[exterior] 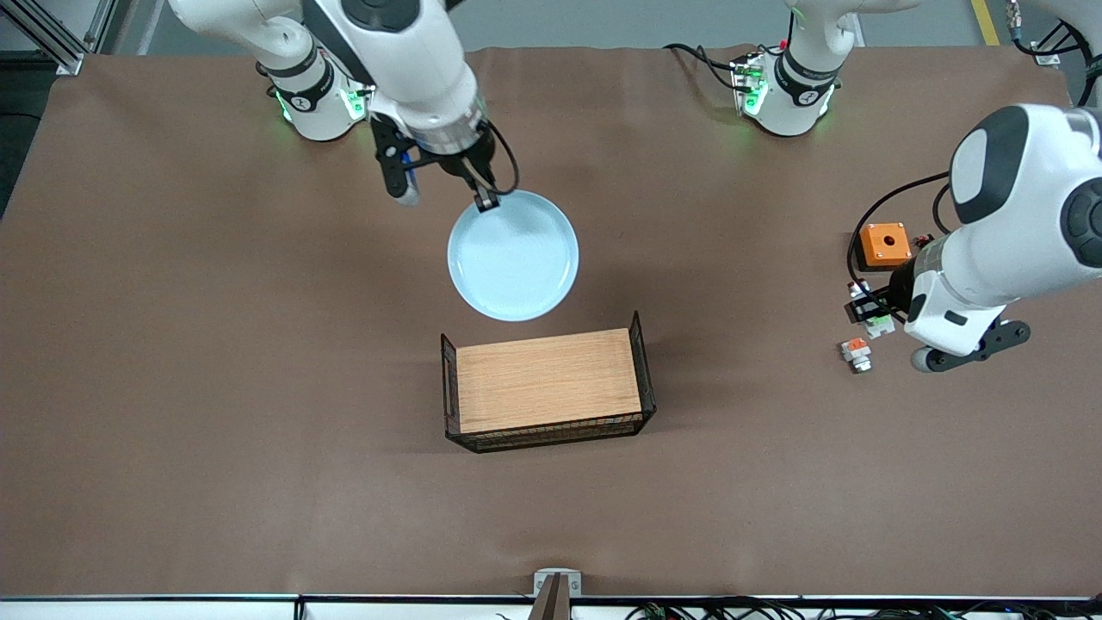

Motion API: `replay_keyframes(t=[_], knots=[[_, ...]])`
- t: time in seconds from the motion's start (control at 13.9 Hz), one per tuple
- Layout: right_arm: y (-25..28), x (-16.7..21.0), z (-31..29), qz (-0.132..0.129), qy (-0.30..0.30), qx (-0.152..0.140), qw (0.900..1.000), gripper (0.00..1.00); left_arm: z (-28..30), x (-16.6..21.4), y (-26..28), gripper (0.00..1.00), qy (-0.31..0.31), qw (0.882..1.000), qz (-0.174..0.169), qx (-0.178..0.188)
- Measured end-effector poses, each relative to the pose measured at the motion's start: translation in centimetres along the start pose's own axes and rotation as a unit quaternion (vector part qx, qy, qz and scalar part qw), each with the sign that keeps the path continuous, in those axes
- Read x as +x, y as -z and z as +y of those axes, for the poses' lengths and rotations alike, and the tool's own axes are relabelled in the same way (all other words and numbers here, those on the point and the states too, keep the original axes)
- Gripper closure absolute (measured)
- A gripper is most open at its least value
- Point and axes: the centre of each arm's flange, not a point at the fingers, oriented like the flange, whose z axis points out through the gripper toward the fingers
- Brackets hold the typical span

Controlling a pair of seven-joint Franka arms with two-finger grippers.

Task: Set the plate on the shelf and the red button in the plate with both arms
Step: 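Lower the plate onto the crate while the left gripper carries the button over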

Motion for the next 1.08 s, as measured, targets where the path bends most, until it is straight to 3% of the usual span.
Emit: replay_keyframes(t=[0.14, 0.43, 0.86, 1.08], knots=[[-1.4, 0.0, -2.1, 0.004, -0.008, -0.001, 1.0, 0.97, 1.7, -1.6, 3.2, 0.59, 0.089, 0.996, -0.006, -0.032], [-3.2, 1.3, -5.5, 0.002, -0.022, 0.016, 1.0, 0.97, 5.7, -4.7, 5.9, 0.59, 0.26, 0.963, -0.028, -0.068], [-5.5, 3.0, -7.7, 0.009, -0.031, 0.031, 0.999, 0.97, 14.2, -8.4, 4.2, 0.59, 0.396, 0.912, -0.03, -0.098], [-7.4, 3.7, -9.1, 0.0, -0.037, 0.042, 0.998, 0.97, 16.6, -8.7, 4.1, 0.59, 0.451, 0.884, -0.037, -0.114]])
